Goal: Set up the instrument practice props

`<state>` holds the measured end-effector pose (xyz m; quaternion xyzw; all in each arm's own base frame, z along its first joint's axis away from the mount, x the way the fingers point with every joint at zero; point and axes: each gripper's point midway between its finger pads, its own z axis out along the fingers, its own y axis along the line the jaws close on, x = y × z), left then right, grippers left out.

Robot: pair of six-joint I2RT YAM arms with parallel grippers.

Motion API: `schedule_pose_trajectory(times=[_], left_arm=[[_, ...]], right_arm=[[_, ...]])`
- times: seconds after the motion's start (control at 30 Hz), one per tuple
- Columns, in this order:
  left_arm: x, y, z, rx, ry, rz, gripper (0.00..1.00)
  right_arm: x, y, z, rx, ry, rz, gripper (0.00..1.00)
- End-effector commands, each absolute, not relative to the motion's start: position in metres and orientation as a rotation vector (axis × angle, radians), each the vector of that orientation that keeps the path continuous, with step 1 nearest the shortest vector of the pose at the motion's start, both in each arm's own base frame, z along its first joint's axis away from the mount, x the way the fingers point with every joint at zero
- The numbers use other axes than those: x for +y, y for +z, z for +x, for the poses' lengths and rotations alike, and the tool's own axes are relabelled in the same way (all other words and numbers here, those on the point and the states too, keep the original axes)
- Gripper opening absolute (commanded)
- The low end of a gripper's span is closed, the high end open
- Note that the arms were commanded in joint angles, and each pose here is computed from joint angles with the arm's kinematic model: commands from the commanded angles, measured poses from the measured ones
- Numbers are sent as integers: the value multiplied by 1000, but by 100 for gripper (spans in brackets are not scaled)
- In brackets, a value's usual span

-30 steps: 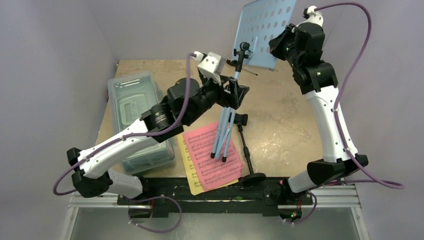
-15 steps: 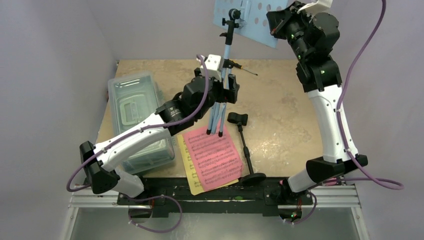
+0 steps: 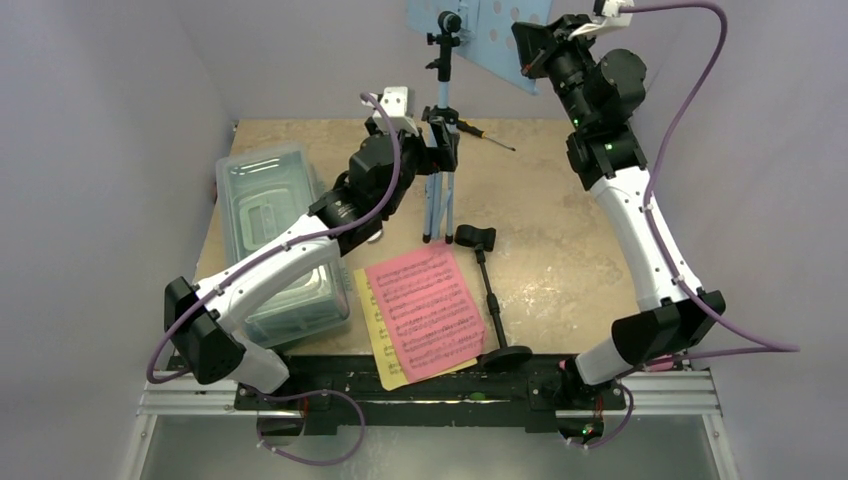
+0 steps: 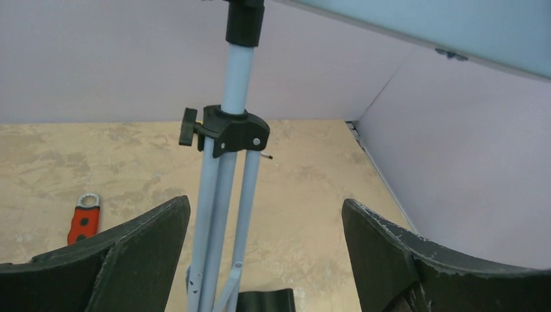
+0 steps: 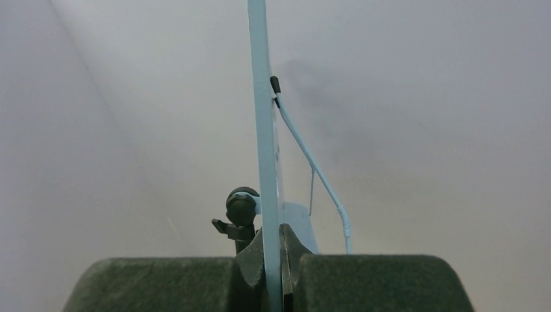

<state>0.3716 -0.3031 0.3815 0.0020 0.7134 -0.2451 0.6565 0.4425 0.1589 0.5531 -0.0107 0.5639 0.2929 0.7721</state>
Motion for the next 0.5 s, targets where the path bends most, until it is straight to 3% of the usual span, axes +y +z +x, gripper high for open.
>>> schedule_pose_trajectory(times=[0.0, 0.47], left_arm=[[-288, 419, 391, 1506, -562, -71, 87], [-284, 418, 390, 1523, -641, -40, 86]], right_arm=[[111, 752, 294, 396, 675, -43, 0], [89, 731, 281, 257, 406, -41, 0]])
